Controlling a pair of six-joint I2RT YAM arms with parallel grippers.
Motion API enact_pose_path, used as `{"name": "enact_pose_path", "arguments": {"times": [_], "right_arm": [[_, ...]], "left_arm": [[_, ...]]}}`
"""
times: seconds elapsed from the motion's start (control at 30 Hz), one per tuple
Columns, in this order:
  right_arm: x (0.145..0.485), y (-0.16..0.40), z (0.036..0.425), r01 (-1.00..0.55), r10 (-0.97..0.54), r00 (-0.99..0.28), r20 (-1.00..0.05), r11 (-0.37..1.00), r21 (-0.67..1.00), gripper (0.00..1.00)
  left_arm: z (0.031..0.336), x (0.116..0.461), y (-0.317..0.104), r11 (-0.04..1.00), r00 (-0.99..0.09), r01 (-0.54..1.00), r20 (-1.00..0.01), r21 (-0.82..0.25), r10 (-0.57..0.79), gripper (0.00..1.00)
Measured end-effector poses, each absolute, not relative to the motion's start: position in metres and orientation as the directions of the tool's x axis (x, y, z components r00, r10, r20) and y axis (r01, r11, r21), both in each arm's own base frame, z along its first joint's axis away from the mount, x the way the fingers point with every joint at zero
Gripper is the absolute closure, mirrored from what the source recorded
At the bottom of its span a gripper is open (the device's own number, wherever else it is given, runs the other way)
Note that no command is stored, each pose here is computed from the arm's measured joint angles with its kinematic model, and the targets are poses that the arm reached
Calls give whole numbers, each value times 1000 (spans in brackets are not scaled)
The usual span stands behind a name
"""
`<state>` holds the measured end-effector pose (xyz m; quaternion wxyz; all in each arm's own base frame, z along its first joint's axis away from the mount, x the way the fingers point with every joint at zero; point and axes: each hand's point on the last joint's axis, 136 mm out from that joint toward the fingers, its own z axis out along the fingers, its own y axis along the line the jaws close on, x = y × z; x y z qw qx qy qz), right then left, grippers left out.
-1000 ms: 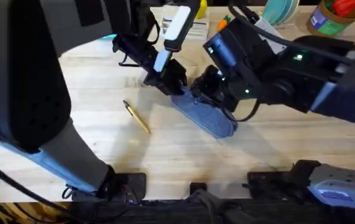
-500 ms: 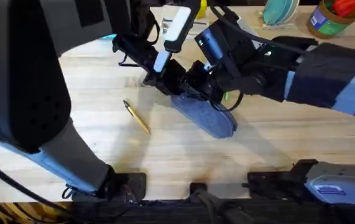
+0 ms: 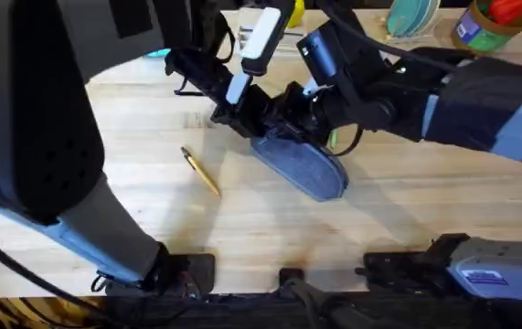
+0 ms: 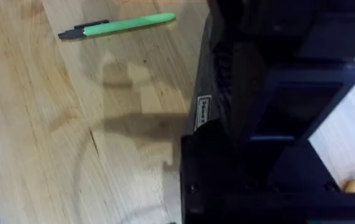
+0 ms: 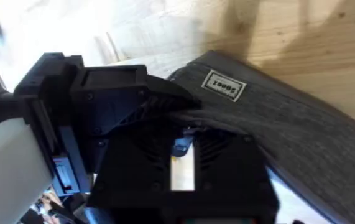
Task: Unzip the bag, pick up the pens from the table one at a time and place them inside, then zip the bag closed.
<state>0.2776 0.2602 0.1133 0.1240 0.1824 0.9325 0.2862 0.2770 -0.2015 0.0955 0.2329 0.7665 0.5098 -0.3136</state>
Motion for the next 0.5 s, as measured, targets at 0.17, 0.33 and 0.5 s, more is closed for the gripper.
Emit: {"name": "enact_pose_path", "arguments": {"times": [0.17,0.33,0.5], "right_arm": [[277,258,114,235,381,-912,-150,787,570,683],[278,257,130,158,338,-917,-210,794,588,483],[277,246,155,74,305,-899,-313,812,578,457]], "left_arm": [[95,276,-201,-372,282,927,-717,34,637,959],[96,276,-201,-372,278,928,-719,30,636,959],[96,274,-201,-372,272,928,-721,21,637,959]]}}
